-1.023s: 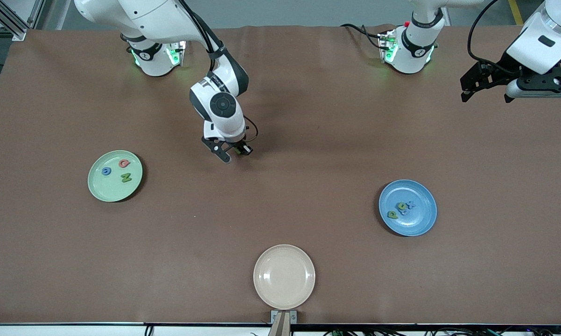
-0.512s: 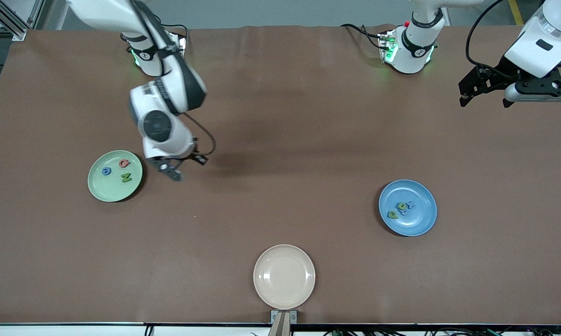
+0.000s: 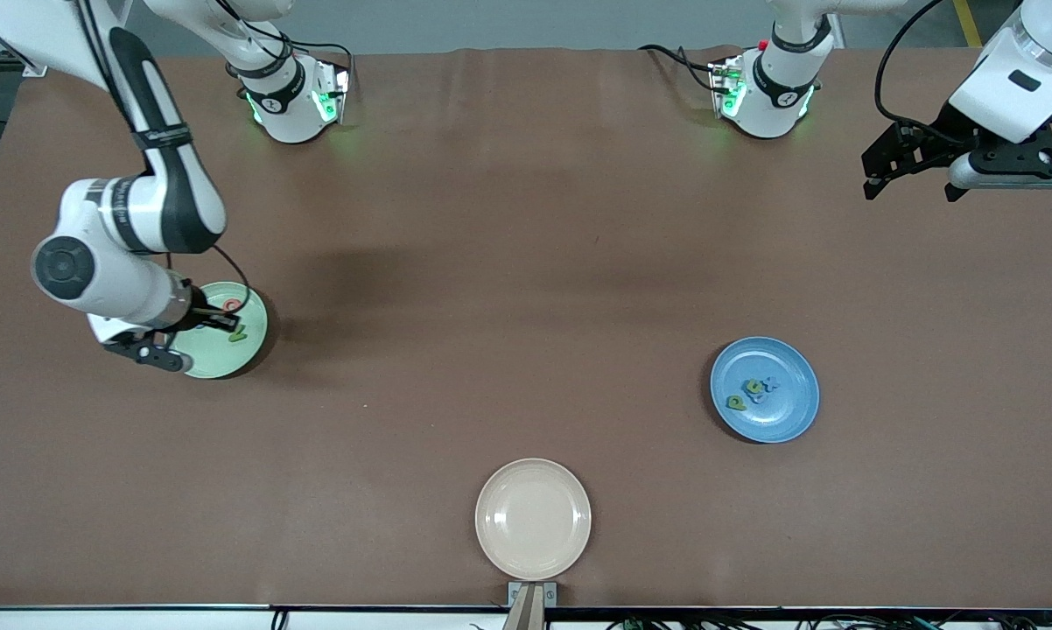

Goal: Sort upper and lower case letters into plates
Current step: 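Carry the B to the green plate and open the right gripper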

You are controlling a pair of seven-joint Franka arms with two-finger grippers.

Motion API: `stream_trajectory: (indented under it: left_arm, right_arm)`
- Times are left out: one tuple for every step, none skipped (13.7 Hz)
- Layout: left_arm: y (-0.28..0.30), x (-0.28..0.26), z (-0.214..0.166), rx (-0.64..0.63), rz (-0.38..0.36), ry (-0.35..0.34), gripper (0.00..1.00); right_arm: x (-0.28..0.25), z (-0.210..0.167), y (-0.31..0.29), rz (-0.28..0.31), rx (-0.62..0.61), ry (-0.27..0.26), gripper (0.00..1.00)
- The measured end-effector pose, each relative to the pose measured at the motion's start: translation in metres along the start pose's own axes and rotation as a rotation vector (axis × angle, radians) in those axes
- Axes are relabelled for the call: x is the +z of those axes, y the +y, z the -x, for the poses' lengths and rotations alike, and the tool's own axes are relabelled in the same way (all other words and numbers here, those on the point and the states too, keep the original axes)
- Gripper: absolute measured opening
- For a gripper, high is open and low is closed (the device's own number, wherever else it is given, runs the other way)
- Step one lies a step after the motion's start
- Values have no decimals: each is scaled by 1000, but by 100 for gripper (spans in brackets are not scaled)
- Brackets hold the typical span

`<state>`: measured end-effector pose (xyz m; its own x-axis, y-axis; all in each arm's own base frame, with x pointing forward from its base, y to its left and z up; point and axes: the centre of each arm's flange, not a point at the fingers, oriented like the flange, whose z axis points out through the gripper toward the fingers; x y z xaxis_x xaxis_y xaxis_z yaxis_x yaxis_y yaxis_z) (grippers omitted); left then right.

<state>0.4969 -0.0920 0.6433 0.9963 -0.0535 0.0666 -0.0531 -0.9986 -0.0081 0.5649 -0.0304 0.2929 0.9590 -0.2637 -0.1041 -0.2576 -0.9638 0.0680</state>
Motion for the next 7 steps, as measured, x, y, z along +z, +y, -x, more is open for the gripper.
stream_trajectory:
  left_arm:
    - [0,0,0,0,0,0,100]
    - [0,0,0,0,0,0,100]
    - [0,0,0,0,0,0,100]
    - [0,0,0,0,0,0,100]
    - [0,0,0,0,0,0,100]
    - [0,0,0,0,0,-1,100]
    - [0,0,0,0,0,-1,100]
  right_arm:
    - [9,-4,18,-10,-31,23,35]
    - [21,-7,33,-16,-55,38,35]
    - [34,-8,45,-20,-69,45,35]
    - [48,-8,53,-23,-74,50,35]
    - [59,-9,56,-25,-76,52,35]
    - [69,-9,57,-27,-75,56,35]
    - [77,-10,56,-28,-76,60,35]
